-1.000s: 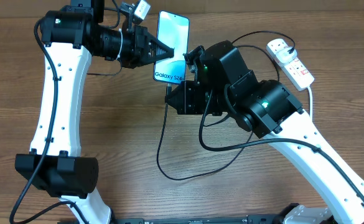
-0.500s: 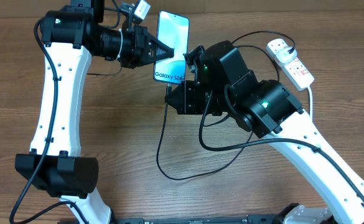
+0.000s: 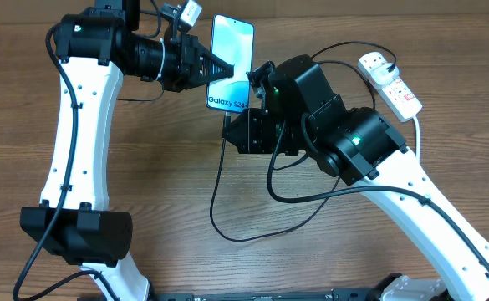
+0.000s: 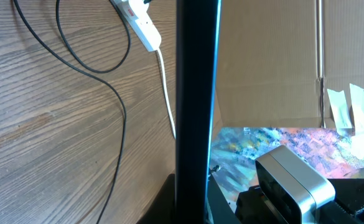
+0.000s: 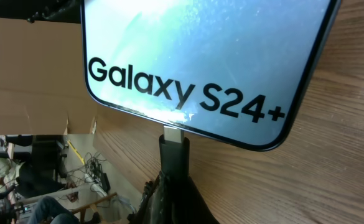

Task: Plug charger to phone and switch on socket
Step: 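Hold the plug pressed into the phone port with both grippers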

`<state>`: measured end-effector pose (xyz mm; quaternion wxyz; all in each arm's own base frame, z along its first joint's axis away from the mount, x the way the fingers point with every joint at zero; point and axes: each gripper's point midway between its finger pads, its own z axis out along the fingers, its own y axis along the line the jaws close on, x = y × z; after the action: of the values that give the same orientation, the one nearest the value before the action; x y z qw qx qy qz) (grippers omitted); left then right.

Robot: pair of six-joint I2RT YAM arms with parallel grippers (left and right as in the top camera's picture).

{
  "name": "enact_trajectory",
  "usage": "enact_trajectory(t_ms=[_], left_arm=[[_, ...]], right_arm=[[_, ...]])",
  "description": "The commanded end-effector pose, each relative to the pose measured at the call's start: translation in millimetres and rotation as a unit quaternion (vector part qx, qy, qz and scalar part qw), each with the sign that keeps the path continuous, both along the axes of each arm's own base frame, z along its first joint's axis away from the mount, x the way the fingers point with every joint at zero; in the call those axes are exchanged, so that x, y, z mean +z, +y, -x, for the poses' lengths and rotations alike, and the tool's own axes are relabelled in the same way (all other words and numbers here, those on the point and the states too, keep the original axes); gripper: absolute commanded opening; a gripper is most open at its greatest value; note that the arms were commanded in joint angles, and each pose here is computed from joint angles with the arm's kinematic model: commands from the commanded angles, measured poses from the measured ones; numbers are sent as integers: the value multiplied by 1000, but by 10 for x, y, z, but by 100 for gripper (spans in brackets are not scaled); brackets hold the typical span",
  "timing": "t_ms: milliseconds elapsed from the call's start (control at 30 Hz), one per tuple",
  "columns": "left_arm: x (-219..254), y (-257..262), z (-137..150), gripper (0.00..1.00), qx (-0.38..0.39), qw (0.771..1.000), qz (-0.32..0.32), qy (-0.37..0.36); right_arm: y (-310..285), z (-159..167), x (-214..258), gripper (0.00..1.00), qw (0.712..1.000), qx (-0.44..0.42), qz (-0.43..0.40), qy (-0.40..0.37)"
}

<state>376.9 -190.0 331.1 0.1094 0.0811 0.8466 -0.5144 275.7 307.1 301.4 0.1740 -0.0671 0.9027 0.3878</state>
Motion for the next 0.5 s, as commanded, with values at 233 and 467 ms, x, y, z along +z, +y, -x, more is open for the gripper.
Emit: enact_trajectory(t_ms=[233,467], left_arm=[[238,-33,61,4,-14,999,28,-29],[237,-32,60,4,-13,999,28,-29]], right_arm=[[17,-27,43,4,1000,-5,-4,-4],[30,-8,50,4,1000,-3,-9,2]])
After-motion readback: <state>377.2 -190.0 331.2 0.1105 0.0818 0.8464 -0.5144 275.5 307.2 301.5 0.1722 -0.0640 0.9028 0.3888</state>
